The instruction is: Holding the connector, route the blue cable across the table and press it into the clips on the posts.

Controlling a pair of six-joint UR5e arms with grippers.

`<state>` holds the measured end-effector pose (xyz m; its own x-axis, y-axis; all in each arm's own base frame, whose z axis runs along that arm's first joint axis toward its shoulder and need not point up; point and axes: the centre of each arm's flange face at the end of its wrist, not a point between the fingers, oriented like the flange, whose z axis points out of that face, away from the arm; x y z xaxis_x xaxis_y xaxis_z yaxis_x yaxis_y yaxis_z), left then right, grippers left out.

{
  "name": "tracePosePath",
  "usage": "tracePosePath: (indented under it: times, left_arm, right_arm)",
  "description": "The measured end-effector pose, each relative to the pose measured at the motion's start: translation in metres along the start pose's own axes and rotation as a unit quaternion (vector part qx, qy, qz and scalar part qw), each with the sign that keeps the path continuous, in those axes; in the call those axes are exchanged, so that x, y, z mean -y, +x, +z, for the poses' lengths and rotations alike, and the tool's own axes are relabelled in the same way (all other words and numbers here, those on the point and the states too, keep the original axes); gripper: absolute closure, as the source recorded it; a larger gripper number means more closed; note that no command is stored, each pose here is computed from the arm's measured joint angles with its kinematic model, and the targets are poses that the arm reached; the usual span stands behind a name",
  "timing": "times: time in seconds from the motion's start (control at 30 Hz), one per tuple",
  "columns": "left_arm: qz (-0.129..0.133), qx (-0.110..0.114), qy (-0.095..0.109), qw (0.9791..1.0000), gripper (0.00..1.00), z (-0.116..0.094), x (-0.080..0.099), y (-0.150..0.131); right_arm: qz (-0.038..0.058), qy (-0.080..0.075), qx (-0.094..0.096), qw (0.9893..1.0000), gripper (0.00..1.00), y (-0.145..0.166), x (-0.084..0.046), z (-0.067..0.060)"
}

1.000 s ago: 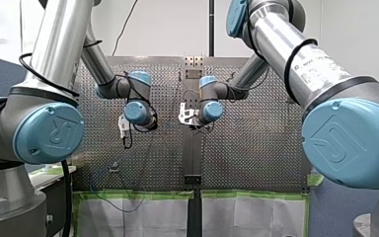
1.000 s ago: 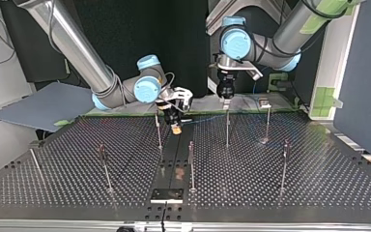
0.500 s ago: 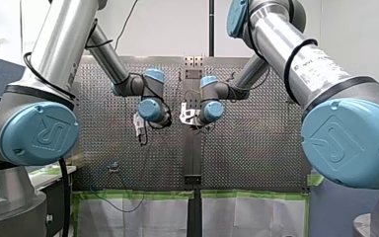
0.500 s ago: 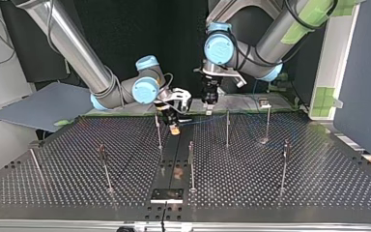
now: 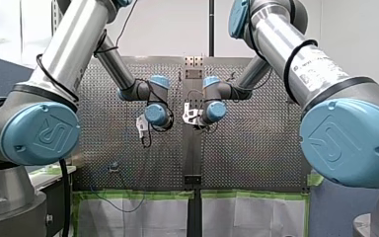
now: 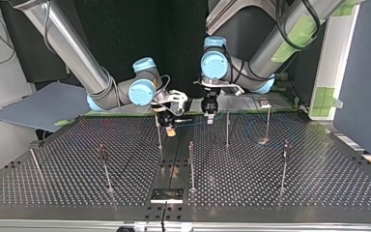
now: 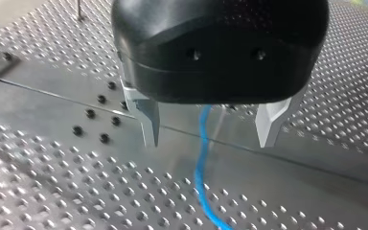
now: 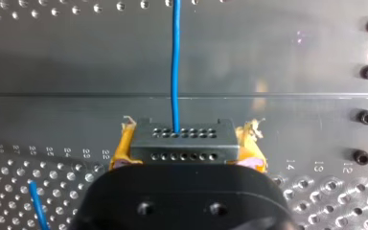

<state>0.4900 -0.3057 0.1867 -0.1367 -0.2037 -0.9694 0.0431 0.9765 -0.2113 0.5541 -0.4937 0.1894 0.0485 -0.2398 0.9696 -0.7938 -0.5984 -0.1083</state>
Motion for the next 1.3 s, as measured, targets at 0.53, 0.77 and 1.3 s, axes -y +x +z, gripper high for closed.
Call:
tracePosePath:
  times: [0.53, 0.77, 1.3]
  left_arm:
    - [-0.011, -0.012, -0.012, 0.9998, 0.00, 0.042, -0.007, 0.017]
    - [-0.014, 0.000, -0.018, 0.9998, 0.00, 0.057, -0.004, 0.004]
    - [-0.008, 0.003, -0.029, 0.9995, 1.00, 0.055, -0.002, 0.002]
  right_arm:
    - [0.0030, 0.017, 0.000, 0.9998, 1.00, 0.000, 0.002, 0.001]
    - [0.0033, 0.018, -0.001, 0.9998, 1.00, 0.000, 0.002, 0.001]
    - [0.0039, 0.016, -0.001, 0.9999, 1.00, 0.001, -0.002, 0.001]
